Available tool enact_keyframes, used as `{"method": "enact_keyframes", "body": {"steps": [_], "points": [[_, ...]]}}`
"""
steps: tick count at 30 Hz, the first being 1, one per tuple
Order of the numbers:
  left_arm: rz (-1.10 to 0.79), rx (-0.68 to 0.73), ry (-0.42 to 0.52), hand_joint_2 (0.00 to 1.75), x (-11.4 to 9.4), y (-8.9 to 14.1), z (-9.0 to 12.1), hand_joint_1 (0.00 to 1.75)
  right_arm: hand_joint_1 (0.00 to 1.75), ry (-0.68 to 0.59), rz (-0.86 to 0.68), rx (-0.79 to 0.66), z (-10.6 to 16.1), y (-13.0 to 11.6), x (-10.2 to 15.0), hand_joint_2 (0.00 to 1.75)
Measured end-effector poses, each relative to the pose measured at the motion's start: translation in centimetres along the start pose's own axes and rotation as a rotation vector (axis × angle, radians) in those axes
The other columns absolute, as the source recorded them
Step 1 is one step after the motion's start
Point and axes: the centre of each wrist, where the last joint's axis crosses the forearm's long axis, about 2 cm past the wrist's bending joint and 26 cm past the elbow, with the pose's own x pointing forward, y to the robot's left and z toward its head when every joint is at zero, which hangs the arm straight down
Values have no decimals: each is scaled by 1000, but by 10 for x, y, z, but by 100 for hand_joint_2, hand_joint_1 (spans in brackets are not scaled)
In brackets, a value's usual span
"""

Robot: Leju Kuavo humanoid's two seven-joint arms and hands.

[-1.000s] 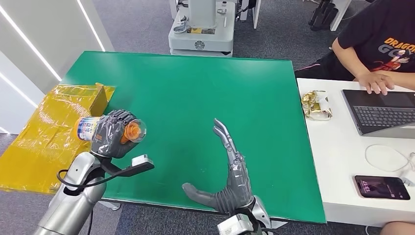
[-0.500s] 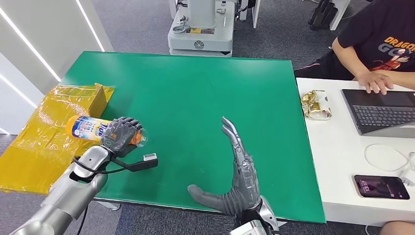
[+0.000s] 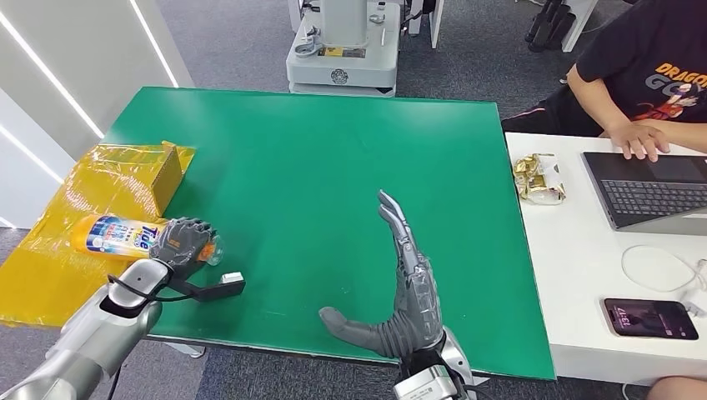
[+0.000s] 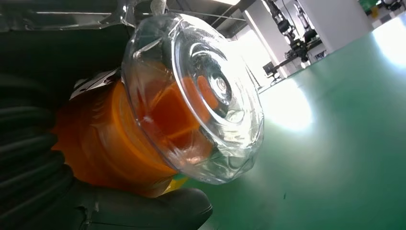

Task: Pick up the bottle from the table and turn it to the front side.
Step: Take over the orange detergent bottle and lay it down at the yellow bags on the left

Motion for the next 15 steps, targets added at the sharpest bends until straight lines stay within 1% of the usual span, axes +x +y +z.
{"method": "enact_keyframes", "body": {"steps": [6,9,10,11,13,14,15], "points": [[-52,-16,1,175,-7,-3,-2,175,0,1,-2,4,-1,0,0,175],[-77,-24,-13,175,-11,-3,-6,175,0,2,-7,7,-1,1,-1,175],[-82,-27,-18,175,-12,-3,-7,166,0,3,-8,7,-1,1,-1,175],[-85,-30,-22,175,-13,-2,-9,128,0,3,-9,8,-1,1,-1,175],[-87,-39,-32,175,-15,0,-13,43,0,4,-10,7,-2,1,-2,175],[-82,-47,-39,175,-16,1,-16,7,0,4,-11,6,-2,1,-2,175],[-72,-57,-45,175,-18,4,-19,2,0,3,-11,5,-3,1,-2,175]]}}
